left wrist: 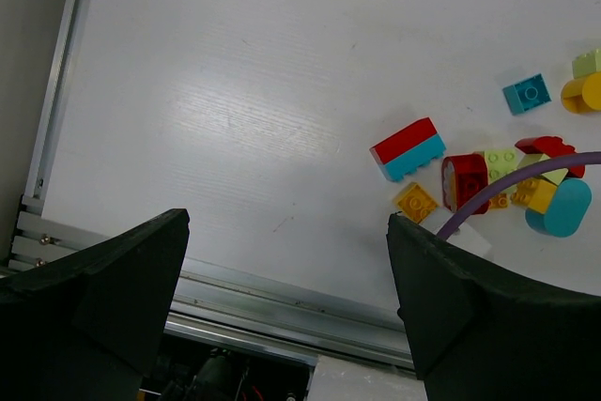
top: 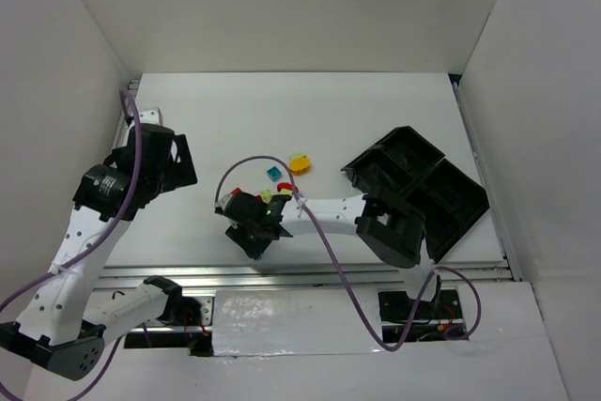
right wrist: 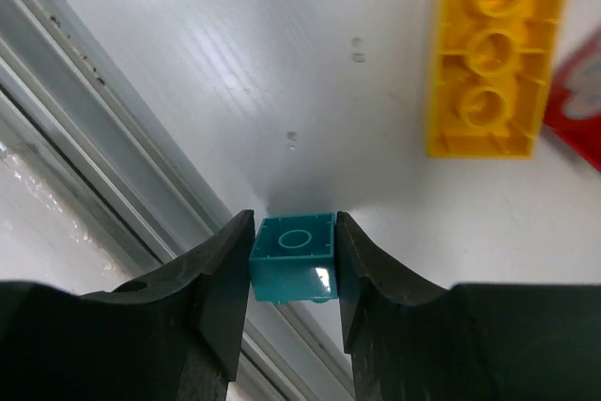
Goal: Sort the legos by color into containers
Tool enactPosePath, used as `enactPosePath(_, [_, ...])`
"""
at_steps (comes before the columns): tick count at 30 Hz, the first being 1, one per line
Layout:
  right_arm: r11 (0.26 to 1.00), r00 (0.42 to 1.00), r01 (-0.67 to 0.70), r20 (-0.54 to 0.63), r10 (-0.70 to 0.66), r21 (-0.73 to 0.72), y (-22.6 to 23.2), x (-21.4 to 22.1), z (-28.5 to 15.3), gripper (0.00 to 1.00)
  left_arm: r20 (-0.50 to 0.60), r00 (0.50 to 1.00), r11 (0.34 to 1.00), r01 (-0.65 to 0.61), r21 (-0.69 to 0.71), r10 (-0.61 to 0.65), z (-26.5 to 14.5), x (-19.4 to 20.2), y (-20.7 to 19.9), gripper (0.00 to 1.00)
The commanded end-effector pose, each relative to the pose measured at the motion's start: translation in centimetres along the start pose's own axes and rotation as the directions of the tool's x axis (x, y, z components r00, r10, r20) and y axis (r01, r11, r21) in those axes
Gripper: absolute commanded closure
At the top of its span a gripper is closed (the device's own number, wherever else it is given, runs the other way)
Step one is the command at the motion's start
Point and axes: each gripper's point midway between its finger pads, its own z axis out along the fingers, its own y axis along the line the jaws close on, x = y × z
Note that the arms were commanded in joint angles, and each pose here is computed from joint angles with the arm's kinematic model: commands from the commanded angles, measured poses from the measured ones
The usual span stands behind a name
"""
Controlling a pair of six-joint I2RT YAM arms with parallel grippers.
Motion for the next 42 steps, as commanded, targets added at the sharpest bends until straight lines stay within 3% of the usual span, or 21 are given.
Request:
enactPosePath(1, [0.991, 0.988, -0.114, 0.111, 0.105, 0.074, -2.1, -3.1, -3.6, 1.00, 0.023, 1.000, 1.000, 0.011, 0.015, -0.011, 0.0, -0.7, -0.3, 0.00])
enactPosePath(4, [0.948, 0.939, -0.302, 0.205, 0.277, 0.103, -6.7, -5.0, -7.6, 1.00, 0.027, 1.000, 1.000, 0.010, 0.010, -0.010, 0.0, -0.7, -0.2, 0.00])
enactPosePath(9, [0.842, 0.841, -0.502, 0.335, 0.424, 0.197, -14.3, -4.6, -13.6, 1.00, 0.010, 1.000, 0.999, 0.012, 0.035, -0.012, 0.5, -0.4, -0.9, 0.01])
enactPosePath(12, [0.724, 0.762, -0.628, 0.410, 0.500, 0.284, -19.8, -3.0, -17.5, 1.00, 0.000, 1.000, 0.999, 0.012, 0.049, -0.012, 0.7, -0.2, -1.3, 0.01])
enactPosePath(18, [0.346, 0.557, -0.823, 0.519, 0.648, 0.451, -31.2, 4.2, -22.5, 1.00, -0.011, 1.000, 0.996, 0.009, 0.087, -0.008, 0.8, -0.4, -2.2, 0.01])
enactPosePath(20, [0.257, 0.504, -0.846, 0.544, 0.671, 0.467, -33.3, 6.2, -23.6, 1.00, -0.016, 1.000, 0.995, 0.006, 0.098, -0.005, 0.9, -0.4, -2.5, 0.00])
enactPosePath(24, [0.153, 0.430, -0.873, 0.584, 0.688, 0.463, -35.2, 9.1, -25.1, 0.97, -0.025, 1.000, 0.994, -0.003, 0.108, 0.005, 0.9, -0.3, -2.8, 0.00])
enactPosePath(26, [0.160, 0.426, -0.879, 0.586, 0.689, 0.450, -35.3, 9.2, -25.0, 0.86, -0.030, 1.000, 0.994, -0.004, 0.109, 0.007, 1.1, -0.1, -2.8, 0.01])
enactPosePath(27, [0.161, 0.427, -0.877, 0.579, 0.695, 0.453, -35.3, 9.5, -24.7, 0.75, -0.034, 0.999, 0.993, -0.003, 0.115, 0.007, 1.2, 0.0, -2.9, 0.01])
enactPosePath(28, [0.159, 0.426, -0.876, 0.575, 0.698, 0.456, -35.3, 9.7, -24.5, 0.48, -0.034, 0.999, 0.993, -0.002, 0.119, 0.006, 1.3, 0.1, -3.1, 0.01])
enactPosePath(30, [0.162, 0.429, -0.873, 0.563, 0.706, 0.461, -35.2, 10.0, -24.0, 0.41, -0.048, 0.999, 0.992, -0.002, 0.126, 0.008, 1.5, 0.4, -3.3, 0.00])
enactPosePath(31, [0.161, 0.429, -0.871, 0.560, 0.709, 0.463, -35.2, 10.1, -23.9, 0.32, -0.055, 0.998, 0.992, -0.002, 0.127, 0.009, 1.5, 0.5, -3.4, 0.00])
enactPosePath(36, [0.213, 0.457, -0.872, 0.580, 0.675, 0.440, -34.6, 7.7, -25.1, 0.21, -0.062, 0.998, 0.991, -0.003, 0.131, 0.012, 1.7, 0.5, -3.6, 0.01])
enactPosePath(38, [0.277, 0.508, -0.851, 0.564, 0.651, 0.447, -33.1, 5.6, -24.8, 0.20, -0.064, 0.998, 0.991, 0.001, 0.131, 0.008, 1.9, 0.6, -3.7, 0.00])
enactPosePath(41, [0.457, 0.610, -0.793, 0.531, 0.589, 0.404, -29.9, -0.2, -23.3, 0.20, -0.079, 0.997, 0.990, 0.015, 0.140, -0.003, 2.3, 0.8, -4.2, 0.01])
enactPosePath(42, [0.554, 0.651, -0.755, 0.503, 0.568, 0.351, -28.5, -2.1, -22.2, 0.20, -0.085, 0.996, 0.989, 0.017, 0.144, -0.005, 2.5, 0.9, -4.5, 0.01])
